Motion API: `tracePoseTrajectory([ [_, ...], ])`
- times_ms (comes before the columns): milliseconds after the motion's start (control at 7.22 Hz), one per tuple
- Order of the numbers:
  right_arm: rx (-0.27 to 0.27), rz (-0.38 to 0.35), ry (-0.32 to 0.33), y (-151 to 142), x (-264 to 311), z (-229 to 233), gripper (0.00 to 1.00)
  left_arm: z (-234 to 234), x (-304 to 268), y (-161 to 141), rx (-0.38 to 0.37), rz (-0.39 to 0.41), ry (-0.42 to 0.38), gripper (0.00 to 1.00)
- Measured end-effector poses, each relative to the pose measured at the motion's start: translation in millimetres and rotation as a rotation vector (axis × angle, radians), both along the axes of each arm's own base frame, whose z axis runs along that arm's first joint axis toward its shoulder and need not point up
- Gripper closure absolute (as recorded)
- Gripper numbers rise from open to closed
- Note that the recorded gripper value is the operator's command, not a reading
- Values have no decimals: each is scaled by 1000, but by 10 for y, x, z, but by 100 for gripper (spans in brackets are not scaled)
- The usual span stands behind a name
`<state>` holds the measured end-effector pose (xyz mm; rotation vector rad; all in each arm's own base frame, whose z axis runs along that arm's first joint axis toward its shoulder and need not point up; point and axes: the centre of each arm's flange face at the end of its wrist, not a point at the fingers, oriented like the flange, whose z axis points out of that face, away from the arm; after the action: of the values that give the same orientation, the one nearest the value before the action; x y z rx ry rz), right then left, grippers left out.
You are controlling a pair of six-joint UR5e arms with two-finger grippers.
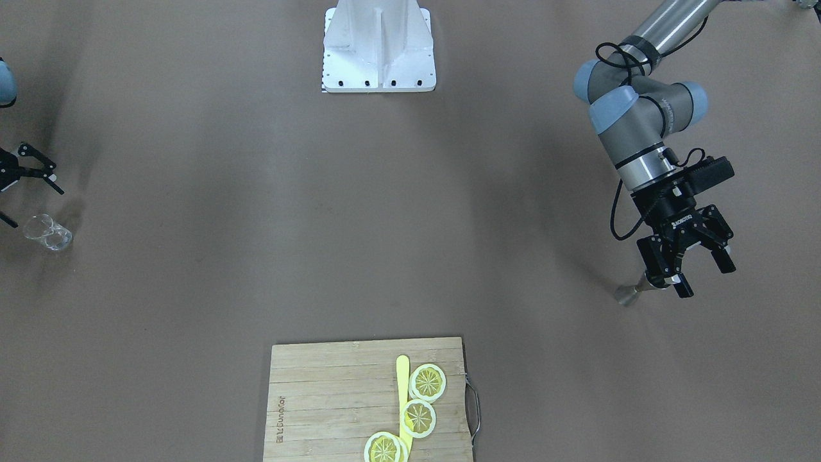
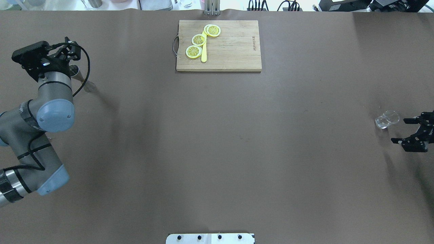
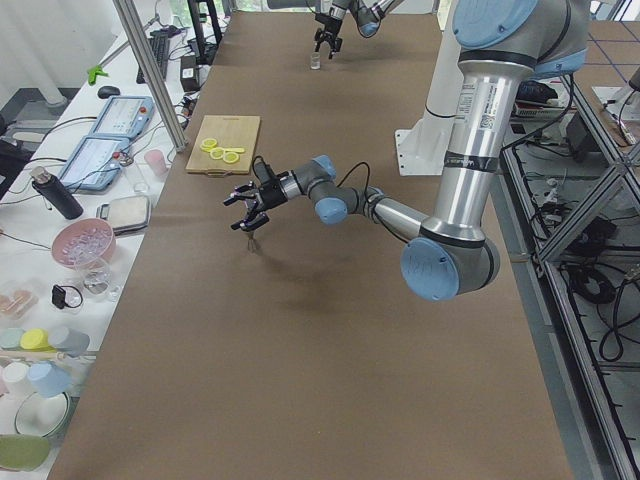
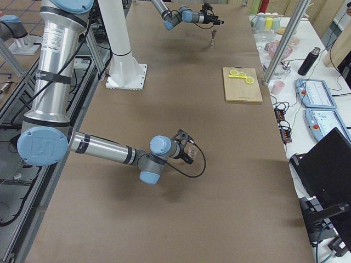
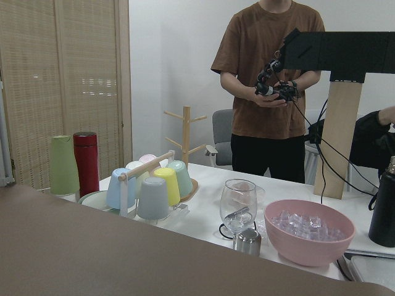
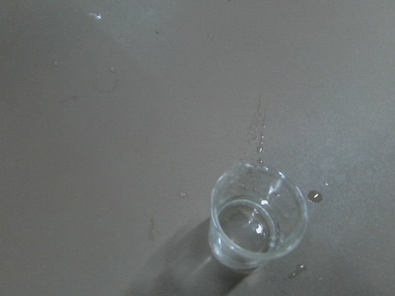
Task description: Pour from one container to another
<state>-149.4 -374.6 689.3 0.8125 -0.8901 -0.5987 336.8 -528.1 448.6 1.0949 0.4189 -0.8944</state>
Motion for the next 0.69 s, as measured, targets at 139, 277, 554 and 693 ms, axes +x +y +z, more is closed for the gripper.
tracePoseTrajectory([
  [139,2,6,-15,18,12,66,0,22,85,35,11,-7,-12,3],
  [277,-5,16,-33,-14,-7,57,0,92,180,80,17,-10,-34,3],
  [554,-9,32,-51,-98,-52,21,0,235,356,180,26,-13,-49,3],
  [693,4,48,-55,-111,-43,44,0,298,437,230,34,-18,-46,3],
])
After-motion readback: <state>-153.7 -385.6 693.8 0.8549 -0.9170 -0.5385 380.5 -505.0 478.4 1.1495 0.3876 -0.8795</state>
